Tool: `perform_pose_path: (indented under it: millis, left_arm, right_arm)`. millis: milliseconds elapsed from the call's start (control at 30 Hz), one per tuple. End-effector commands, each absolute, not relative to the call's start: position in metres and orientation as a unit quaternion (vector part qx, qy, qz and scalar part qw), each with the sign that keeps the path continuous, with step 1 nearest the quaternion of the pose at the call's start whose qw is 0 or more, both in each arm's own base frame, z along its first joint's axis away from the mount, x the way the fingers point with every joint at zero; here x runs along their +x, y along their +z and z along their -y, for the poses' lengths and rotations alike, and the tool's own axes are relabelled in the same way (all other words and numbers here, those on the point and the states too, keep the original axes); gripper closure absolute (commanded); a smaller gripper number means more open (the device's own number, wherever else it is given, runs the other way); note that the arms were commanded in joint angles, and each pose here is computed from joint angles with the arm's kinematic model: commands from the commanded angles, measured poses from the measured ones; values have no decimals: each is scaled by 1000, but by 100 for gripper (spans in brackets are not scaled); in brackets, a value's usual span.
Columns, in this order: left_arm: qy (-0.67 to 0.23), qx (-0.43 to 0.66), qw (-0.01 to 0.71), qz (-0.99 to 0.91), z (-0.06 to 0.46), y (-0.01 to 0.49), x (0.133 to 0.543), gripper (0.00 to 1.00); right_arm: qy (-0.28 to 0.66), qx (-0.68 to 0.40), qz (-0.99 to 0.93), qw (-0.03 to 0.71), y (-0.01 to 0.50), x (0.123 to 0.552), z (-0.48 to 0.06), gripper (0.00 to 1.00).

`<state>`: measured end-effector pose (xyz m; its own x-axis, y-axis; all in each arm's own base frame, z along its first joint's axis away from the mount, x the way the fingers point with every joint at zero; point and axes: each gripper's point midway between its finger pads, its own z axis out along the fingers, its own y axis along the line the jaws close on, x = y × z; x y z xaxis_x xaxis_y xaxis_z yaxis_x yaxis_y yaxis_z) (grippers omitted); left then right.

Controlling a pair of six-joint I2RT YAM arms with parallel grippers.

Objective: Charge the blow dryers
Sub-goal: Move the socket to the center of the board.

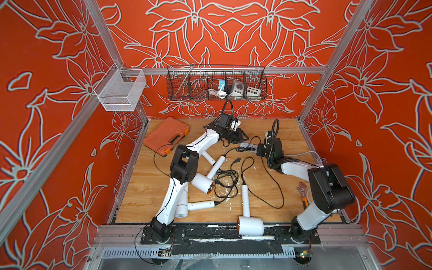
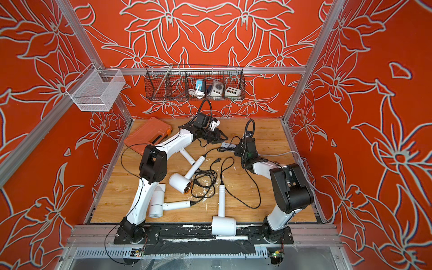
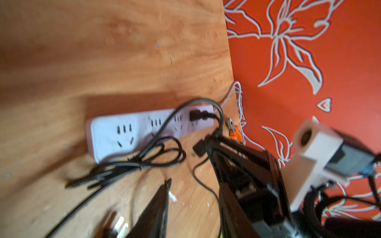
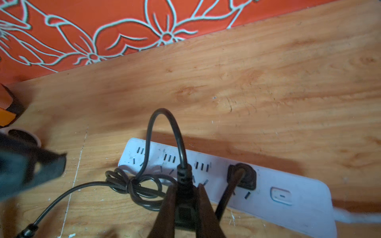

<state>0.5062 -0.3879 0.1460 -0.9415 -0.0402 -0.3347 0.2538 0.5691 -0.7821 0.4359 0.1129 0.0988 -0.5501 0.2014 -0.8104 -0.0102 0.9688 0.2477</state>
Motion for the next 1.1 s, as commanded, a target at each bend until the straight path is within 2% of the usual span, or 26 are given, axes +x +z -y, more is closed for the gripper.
perform_pose_path:
  millis: [0, 233, 367, 467, 667, 900, 1067]
  left_arm:
    - [-418, 49, 176, -890, 381, 125, 532, 59]
    - [-477, 27, 187, -859, 392, 92, 565, 58]
    - [-470, 22, 212, -857, 390, 89, 577, 57]
    - [-469, 20, 202, -859, 391, 78, 575, 56]
    - [-490, 56, 159, -855, 406, 67, 551, 61]
    - [-477, 93, 88, -870, 401, 42, 493, 68]
    - [-465, 112, 76, -875, 393, 45, 458, 70]
  right_arm:
    - [102, 110, -870, 469, 95, 424, -95, 100]
    - [147, 75, -876, 453, 94, 420, -115, 100]
    - [154, 68, -874, 457, 92, 416, -117, 100]
    - [158, 68, -871, 461, 94, 415, -117, 100]
    - [161, 78, -870, 459, 95, 416, -117, 100]
    - [137, 50, -866, 478, 110, 431, -116, 100]
    - [127, 57, -861, 489, 118, 445, -113, 100]
